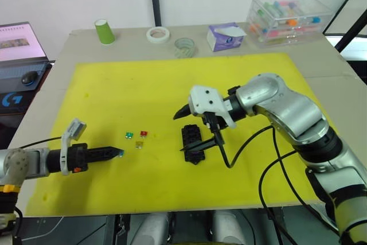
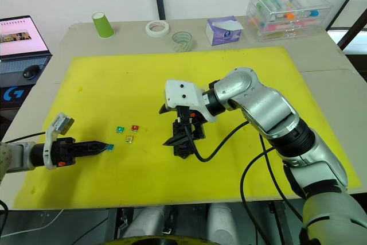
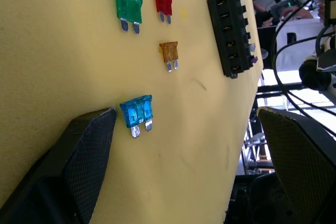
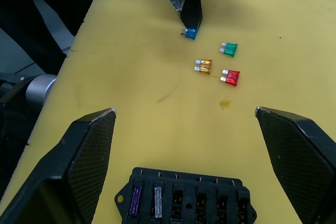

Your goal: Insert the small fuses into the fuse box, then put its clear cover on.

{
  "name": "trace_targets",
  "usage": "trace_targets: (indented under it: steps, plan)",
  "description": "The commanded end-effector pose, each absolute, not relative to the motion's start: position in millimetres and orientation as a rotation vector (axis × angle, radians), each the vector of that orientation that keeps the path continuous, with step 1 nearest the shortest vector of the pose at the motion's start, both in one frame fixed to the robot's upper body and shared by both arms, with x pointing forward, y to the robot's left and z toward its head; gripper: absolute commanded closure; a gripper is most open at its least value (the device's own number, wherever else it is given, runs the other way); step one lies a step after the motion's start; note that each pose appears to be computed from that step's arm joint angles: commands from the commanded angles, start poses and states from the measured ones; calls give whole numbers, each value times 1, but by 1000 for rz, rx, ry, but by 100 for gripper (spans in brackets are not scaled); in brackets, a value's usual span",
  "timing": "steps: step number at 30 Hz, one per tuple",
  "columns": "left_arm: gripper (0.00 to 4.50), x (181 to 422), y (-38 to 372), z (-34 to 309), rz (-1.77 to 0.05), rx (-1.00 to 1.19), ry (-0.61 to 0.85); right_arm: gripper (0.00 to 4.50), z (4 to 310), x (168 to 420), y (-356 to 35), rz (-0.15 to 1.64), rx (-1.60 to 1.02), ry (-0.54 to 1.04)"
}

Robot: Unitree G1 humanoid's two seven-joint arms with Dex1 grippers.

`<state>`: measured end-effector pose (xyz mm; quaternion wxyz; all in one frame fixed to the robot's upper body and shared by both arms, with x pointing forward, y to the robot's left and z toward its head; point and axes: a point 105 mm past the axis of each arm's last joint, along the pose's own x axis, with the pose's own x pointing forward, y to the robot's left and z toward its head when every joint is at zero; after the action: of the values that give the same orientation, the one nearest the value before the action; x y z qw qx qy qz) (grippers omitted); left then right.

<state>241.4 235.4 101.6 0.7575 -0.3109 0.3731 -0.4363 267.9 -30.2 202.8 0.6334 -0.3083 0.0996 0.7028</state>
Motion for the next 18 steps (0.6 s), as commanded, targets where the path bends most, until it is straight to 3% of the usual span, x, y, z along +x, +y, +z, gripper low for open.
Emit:
trace_targets:
  steps: [1,2,5,8,17,18]
  plan:
    - [0,237,225,93,-985,-694,851,1,210,263,-27,1614,-740,171]
    - [0,237,225,93,-985,-694,851,1,210,263,-27,1614,-740,170]
    - [56,238,225,92,-978,-690,849,0,210,263,-27,1611,-740,170]
    - [155,239,226,89,-958,-682,849,0,209,263,-26,1610,-744,167]
    - [155,234,237,79,-924,-659,858,0,209,264,-24,1618,-753,155]
    - [174,234,237,79,-922,-658,857,0,209,264,-24,1619,-753,154]
